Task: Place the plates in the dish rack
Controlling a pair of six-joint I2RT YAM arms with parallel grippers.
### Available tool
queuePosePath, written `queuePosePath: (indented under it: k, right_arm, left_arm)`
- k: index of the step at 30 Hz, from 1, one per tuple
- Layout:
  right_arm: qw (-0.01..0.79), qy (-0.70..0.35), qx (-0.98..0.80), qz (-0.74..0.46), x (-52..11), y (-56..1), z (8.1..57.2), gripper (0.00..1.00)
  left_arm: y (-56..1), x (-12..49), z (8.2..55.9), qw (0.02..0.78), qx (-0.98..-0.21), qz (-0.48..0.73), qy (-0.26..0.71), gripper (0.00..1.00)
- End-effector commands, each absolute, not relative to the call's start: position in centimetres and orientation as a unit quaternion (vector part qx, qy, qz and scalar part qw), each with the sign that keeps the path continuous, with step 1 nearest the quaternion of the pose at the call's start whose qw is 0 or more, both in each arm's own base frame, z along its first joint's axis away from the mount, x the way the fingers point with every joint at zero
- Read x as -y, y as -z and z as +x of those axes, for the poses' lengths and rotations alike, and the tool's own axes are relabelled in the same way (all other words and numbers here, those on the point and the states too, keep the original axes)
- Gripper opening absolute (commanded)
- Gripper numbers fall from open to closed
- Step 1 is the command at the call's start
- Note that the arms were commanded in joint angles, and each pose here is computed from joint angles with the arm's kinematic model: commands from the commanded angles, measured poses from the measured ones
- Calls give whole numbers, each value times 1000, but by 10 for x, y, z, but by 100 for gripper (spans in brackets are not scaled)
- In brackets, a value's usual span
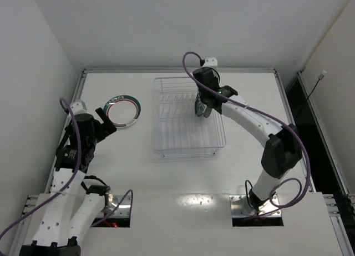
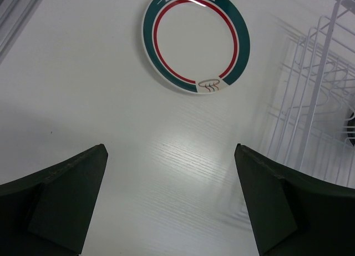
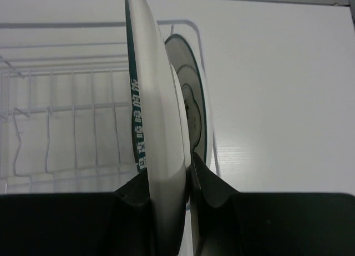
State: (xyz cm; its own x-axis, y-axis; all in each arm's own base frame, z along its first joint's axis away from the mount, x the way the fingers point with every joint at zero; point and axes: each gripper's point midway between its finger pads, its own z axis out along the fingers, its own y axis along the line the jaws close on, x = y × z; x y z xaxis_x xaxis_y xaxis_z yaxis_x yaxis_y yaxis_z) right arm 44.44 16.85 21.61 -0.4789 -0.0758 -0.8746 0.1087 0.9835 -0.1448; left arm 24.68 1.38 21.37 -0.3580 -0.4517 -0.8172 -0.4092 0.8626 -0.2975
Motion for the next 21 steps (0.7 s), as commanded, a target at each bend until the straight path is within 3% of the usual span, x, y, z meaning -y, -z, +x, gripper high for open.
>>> queuePosePath:
  k: [1, 10, 17, 21]
  right_arm:
    - [530, 47, -846, 18, -187, -218, 453, 0]
    - [466, 54, -883, -17, -200, -160, 455, 0]
    - [446, 40, -894, -20, -206, -146, 456, 1]
    - [440, 36, -897, -23, -207, -146, 454, 20]
  left_arm:
    - [-224, -15, 251, 520, -815, -255, 20, 99]
    - [-224, -15, 251, 520, -815, -255, 20, 99]
    - [-222, -14, 252, 516, -817, -255, 18, 99]
    - [-220, -14, 253, 513, -820, -255, 17, 99]
